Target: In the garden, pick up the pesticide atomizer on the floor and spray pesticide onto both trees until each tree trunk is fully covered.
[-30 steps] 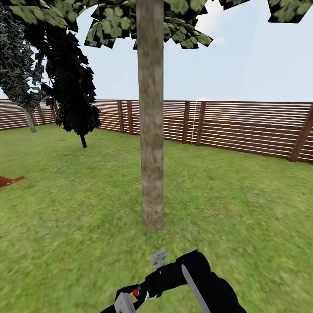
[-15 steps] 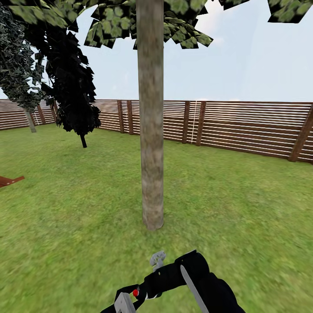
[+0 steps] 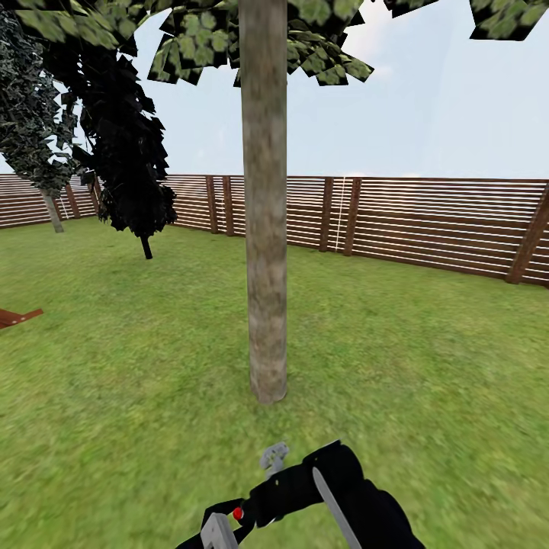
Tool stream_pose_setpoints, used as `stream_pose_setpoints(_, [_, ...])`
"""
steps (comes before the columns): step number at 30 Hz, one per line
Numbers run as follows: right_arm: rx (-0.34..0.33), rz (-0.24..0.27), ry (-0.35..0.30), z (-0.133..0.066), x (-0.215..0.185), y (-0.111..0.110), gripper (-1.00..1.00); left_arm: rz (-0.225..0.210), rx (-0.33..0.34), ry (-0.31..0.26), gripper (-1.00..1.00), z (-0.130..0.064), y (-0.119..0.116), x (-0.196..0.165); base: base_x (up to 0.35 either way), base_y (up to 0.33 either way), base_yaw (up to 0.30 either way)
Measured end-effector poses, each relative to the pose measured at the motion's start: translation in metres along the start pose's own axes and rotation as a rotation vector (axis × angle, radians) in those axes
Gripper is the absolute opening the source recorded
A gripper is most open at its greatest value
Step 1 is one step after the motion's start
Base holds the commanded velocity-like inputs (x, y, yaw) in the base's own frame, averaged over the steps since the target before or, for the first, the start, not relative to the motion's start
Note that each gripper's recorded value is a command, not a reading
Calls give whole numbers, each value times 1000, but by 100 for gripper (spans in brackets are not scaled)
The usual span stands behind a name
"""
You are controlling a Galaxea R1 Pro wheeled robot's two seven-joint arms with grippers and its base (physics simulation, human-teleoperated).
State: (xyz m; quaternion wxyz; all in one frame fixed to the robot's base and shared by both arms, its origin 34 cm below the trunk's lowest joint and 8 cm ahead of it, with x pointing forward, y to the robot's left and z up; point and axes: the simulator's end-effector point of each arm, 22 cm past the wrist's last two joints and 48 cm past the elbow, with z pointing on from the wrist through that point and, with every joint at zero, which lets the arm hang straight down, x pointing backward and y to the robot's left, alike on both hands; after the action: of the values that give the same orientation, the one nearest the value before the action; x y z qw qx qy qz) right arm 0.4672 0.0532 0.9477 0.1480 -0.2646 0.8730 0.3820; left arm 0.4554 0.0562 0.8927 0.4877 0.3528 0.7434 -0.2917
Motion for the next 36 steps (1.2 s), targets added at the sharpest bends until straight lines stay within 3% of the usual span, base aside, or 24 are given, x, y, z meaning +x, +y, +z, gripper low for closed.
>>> stream_pose_setpoints(36, [-5,8,17,5,6,1,-100,1,1,-3,-100,0,0,-1,0,0,0])
